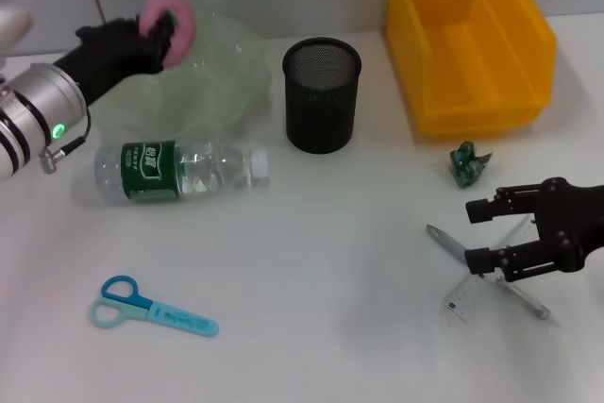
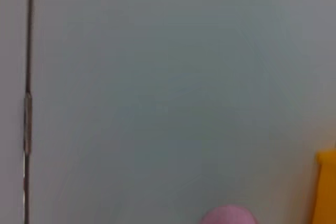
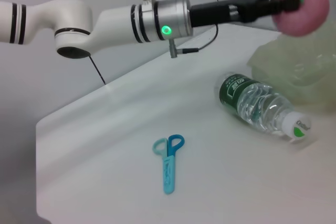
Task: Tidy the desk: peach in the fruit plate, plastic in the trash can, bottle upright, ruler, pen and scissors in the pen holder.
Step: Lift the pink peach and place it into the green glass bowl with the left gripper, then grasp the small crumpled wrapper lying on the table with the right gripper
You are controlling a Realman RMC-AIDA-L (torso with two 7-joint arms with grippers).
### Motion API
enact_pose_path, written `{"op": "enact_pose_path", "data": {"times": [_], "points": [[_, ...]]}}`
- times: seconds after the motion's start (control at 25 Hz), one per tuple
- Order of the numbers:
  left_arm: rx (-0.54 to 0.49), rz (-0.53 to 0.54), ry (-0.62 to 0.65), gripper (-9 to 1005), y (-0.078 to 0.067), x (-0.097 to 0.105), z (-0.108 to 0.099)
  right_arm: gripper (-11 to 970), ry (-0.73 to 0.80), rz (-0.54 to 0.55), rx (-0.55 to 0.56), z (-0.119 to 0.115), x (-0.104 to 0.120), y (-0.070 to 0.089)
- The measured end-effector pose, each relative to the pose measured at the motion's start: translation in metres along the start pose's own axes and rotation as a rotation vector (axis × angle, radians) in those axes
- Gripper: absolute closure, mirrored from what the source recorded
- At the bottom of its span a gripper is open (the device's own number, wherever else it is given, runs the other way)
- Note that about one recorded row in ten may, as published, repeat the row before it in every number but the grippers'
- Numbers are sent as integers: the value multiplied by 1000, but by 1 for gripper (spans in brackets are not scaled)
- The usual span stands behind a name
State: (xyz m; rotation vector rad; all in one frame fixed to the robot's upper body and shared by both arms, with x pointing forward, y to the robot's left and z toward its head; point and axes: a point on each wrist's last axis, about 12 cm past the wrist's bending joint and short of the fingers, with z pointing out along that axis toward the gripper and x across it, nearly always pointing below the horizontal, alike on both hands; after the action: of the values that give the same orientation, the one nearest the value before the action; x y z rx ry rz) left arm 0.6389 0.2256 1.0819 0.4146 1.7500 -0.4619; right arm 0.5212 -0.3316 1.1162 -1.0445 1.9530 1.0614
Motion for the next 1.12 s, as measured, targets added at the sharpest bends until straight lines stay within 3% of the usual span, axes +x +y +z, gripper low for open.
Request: {"op": "enact_pose_path", "data": {"times": [0.24,0.56,0.76,0.84,0.96,1.12], "points": [[-18,28,35,781,0,4,1,147,1,-3,-2,2,-1,0],[-27,20,37,551,2,6,0,148,1,-9,-4,3,-2,0],[-30,17,36,287,3,5,-1,148,1,-10,-4,3,-2,0],[-28,11,30,252,2,5,-1,148,1,-10,-4,3,-2,0],[18,-48,5,199,-1,2,-3,148,-1,-8,-2,2,-1,0],[221,-169,-71,181,-7,-11,-24,149,-5,-5,1,2,0,0]]}}
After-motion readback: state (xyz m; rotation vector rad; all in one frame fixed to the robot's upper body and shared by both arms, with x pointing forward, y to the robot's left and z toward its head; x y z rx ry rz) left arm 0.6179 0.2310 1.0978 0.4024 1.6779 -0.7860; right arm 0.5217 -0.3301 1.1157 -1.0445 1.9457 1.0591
